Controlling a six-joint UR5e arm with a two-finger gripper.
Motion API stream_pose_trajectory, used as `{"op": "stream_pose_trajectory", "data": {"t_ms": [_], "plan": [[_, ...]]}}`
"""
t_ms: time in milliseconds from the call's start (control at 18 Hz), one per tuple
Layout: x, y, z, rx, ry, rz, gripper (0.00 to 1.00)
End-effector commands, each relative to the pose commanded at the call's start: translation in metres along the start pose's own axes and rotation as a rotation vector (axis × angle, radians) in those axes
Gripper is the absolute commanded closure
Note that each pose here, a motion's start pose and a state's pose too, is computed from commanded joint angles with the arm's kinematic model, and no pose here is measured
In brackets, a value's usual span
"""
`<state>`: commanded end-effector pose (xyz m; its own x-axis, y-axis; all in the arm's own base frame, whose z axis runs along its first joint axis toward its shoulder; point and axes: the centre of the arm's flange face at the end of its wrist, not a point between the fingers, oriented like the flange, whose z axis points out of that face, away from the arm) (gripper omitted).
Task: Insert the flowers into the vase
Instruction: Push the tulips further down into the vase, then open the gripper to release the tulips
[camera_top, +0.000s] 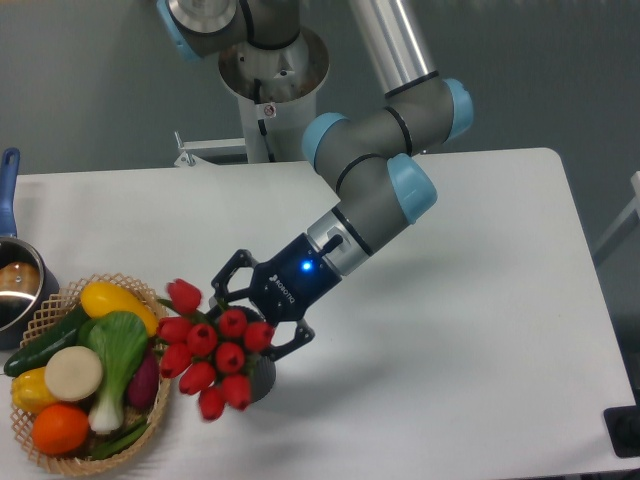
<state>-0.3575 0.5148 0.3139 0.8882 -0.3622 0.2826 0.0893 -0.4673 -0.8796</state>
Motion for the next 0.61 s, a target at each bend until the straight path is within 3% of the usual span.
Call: {"op": "stream_pose_trajectory", "data": {"t_ms": [611], "plan": [[0.008,0.012,-0.087,0.001,-0.163,-0.031,0.0]]}}
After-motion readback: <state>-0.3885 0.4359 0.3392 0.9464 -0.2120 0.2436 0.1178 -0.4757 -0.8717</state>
